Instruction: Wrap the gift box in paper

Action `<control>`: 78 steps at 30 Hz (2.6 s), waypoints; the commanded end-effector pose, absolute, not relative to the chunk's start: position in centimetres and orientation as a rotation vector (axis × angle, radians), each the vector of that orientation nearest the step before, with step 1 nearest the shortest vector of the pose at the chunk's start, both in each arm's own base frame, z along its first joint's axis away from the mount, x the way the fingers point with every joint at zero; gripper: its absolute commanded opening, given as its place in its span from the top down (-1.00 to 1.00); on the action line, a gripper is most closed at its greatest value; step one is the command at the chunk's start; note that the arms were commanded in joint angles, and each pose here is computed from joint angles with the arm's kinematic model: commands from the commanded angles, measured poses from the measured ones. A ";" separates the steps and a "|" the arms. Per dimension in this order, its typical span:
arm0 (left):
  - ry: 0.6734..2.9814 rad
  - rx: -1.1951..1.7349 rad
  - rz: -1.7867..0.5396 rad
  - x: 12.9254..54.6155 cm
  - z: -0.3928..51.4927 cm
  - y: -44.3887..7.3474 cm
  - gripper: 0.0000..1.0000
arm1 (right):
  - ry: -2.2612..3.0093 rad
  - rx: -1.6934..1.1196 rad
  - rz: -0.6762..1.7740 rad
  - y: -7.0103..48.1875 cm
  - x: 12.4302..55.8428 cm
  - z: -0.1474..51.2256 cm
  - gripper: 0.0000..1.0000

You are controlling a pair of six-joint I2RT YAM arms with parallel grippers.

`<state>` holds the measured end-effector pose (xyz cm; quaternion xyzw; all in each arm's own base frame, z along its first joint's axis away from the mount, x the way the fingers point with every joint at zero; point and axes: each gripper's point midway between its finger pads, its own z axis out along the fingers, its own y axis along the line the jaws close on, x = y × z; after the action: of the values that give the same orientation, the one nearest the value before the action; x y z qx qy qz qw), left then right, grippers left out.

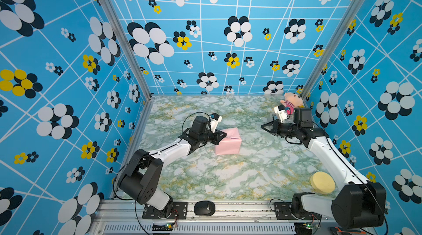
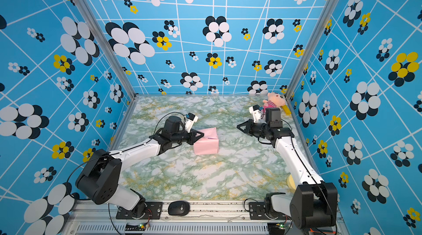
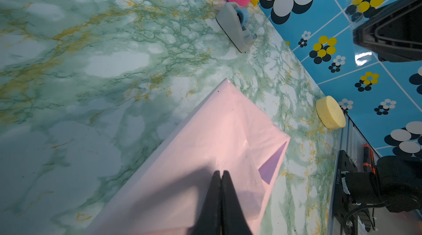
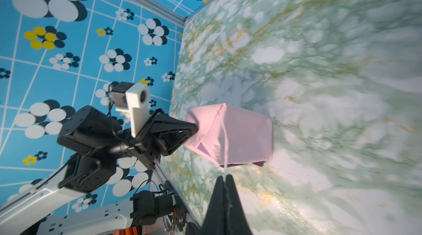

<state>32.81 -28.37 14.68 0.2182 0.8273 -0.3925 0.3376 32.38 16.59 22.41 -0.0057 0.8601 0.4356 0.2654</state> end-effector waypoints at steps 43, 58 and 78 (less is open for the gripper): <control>2.307 0.529 -0.945 31.1 9.6 -26.6 0.88 | 2.659 0.222 1.389 30.7 30.1 15.2 1.00; 2.239 0.511 -0.952 31.9 12.5 -26.6 0.80 | 2.828 0.259 1.208 28.9 28.4 10.6 1.00; 2.064 0.628 -1.124 31.8 20.2 -30.9 0.91 | 2.866 0.242 1.158 28.6 28.3 10.3 1.00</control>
<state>31.98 -29.99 20.85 0.2354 0.7935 -0.4251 0.3664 30.13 30.25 14.72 0.0529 0.8910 0.4450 0.0729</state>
